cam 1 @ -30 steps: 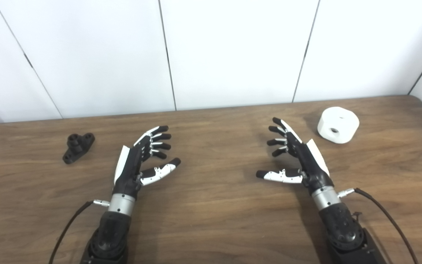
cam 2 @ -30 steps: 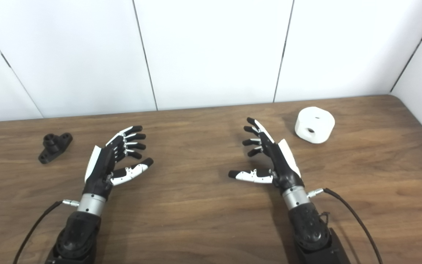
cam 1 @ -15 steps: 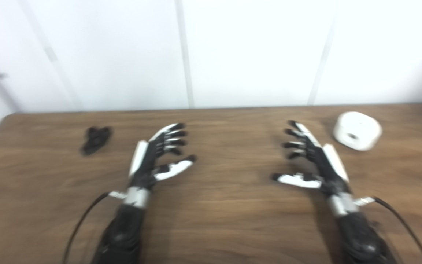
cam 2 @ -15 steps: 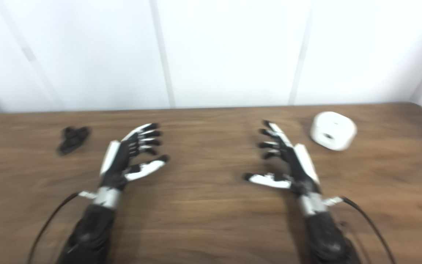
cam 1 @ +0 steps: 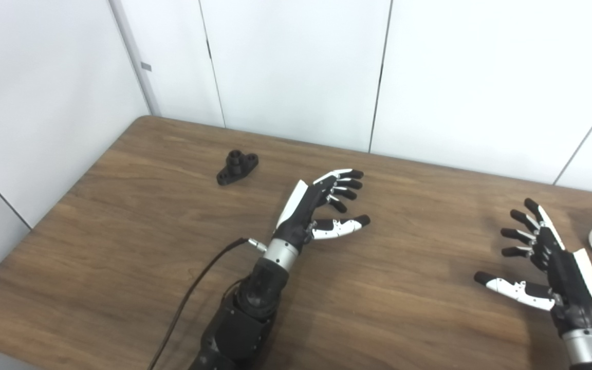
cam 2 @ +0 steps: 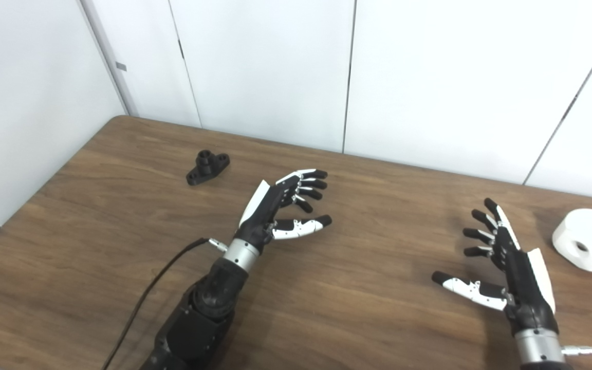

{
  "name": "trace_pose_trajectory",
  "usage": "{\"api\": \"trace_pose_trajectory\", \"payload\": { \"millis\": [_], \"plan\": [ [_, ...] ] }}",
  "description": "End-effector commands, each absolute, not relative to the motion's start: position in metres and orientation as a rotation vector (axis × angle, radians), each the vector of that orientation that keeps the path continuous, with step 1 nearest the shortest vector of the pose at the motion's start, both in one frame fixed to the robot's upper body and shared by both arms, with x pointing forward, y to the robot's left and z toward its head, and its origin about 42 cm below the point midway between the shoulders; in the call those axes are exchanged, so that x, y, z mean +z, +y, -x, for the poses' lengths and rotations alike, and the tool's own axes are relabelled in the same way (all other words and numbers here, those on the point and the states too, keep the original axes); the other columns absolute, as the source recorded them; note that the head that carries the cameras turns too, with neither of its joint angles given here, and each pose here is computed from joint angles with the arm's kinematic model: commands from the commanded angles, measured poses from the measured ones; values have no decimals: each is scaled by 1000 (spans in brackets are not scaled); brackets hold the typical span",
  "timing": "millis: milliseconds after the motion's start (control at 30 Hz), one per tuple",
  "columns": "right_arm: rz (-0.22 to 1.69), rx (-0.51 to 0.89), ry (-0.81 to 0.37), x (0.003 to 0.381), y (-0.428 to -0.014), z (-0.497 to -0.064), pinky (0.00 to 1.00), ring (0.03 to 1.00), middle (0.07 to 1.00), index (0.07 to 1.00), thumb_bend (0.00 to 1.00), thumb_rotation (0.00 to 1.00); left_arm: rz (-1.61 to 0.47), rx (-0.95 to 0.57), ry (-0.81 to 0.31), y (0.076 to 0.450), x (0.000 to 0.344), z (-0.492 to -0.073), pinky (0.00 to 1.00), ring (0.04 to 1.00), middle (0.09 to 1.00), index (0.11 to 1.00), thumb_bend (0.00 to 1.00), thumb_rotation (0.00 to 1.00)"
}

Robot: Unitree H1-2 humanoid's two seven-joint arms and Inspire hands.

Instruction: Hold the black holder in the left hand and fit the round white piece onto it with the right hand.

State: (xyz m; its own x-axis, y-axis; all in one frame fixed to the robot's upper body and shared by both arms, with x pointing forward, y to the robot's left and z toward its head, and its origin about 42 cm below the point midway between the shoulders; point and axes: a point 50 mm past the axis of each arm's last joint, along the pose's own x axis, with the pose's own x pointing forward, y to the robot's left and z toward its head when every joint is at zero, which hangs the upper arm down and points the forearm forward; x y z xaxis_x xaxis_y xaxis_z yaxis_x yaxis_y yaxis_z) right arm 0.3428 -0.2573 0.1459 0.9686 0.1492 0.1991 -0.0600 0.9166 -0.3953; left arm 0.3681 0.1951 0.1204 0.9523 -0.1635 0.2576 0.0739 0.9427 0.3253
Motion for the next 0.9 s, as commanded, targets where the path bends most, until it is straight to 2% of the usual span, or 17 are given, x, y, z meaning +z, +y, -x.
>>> {"api": "trace_pose_trajectory", "payload": {
  "millis": [0,267,367,467,633,733,867],
  "plan": [
    [391,105,-292,166,-258,-346,634,787,895,967,596,0,-298,-115,-230,189,97,-356,538,688,739,780,656,73],
    [395,101,-297,171,-259,-345,619,776,887,960,596,0,-298,-110,-230,188,99,-356,538,686,730,760,661,83],
    [403,102,-301,172,-257,-344,614,768,885,959,593,0,-307,-111,-244,192,102,-358,536,659,705,711,649,53],
    [393,103,-299,173,-257,-343,611,771,887,961,590,0,-335,-117,-277,202,111,-361,522,609,659,664,654,52],
    [390,108,-304,175,-255,-343,617,771,885,961,589,0,-341,-99,-310,219,125,-364,527,623,663,656,677,16],
    [386,111,-294,176,-254,-342,630,779,888,962,586,0,-408,-108,-325,233,135,-366,520,625,669,660,686,32],
    [388,112,-294,177,-254,-341,635,779,886,957,584,0,-539,-106,-327,256,154,-367,473,573,645,671,724,1]
  ]
}}
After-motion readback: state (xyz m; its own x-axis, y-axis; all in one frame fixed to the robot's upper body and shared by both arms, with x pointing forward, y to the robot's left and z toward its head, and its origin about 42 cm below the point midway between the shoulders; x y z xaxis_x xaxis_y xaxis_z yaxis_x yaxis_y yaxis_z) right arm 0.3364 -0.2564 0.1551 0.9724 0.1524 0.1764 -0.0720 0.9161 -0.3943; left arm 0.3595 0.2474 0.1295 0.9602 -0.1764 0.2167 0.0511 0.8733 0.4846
